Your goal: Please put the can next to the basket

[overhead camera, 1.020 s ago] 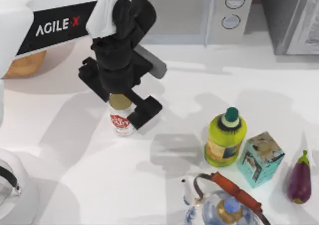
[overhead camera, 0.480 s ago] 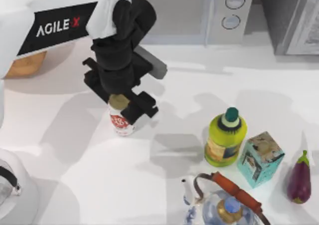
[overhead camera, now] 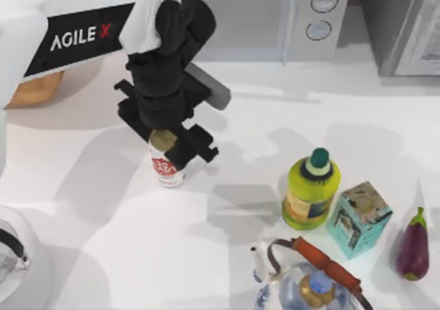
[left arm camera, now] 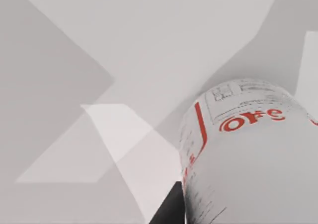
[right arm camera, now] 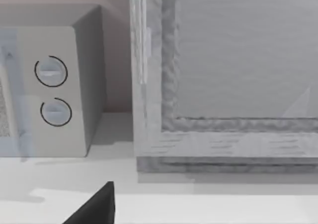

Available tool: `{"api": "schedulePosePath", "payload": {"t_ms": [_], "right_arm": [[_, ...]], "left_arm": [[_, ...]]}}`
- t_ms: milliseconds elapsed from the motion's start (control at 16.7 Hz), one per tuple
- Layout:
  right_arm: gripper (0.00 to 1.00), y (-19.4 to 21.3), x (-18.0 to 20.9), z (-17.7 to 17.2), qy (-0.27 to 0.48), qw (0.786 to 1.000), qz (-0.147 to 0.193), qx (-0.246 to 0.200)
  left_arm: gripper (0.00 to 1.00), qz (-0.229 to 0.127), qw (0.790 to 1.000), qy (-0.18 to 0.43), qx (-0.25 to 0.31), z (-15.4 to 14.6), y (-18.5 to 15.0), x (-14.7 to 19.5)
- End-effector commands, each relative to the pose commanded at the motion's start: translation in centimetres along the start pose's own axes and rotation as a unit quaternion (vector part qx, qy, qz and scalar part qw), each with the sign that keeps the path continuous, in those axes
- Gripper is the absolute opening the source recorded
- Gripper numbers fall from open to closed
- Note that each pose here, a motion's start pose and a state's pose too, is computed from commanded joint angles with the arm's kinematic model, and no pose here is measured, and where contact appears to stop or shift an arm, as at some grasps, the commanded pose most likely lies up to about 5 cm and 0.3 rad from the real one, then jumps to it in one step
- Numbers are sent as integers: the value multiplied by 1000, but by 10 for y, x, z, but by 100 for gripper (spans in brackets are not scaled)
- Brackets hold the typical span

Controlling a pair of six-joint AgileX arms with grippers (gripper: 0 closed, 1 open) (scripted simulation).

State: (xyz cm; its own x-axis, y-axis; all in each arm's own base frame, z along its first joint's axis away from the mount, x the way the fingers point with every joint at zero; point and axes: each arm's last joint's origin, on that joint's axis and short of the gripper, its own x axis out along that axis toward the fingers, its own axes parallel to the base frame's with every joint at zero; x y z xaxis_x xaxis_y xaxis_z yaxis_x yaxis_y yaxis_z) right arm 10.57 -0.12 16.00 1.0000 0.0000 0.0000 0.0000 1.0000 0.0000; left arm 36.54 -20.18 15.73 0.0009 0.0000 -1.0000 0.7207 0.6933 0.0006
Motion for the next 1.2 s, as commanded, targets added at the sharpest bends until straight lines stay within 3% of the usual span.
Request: {"api": "schedulePosePath", "payload": {"t_ms": [480, 660, 960, 1200], "right_arm": [[100, 0, 0, 0, 0, 1000, 0, 0], [100, 0, 0, 0, 0, 1000, 0, 0], [100, 0, 0, 0, 0, 1000, 0, 0], [100, 0, 0, 0, 0, 1000, 0, 0]], "left_arm": [[0, -1, 1000, -1, 0, -1, 1, -1], [0, -22, 1000, 2, -14, -16, 23, -14], [0, -53, 990, -33, -127, -98, 115, -62], [0, -35, 965, -47, -257, -182, 182, -73]]}}
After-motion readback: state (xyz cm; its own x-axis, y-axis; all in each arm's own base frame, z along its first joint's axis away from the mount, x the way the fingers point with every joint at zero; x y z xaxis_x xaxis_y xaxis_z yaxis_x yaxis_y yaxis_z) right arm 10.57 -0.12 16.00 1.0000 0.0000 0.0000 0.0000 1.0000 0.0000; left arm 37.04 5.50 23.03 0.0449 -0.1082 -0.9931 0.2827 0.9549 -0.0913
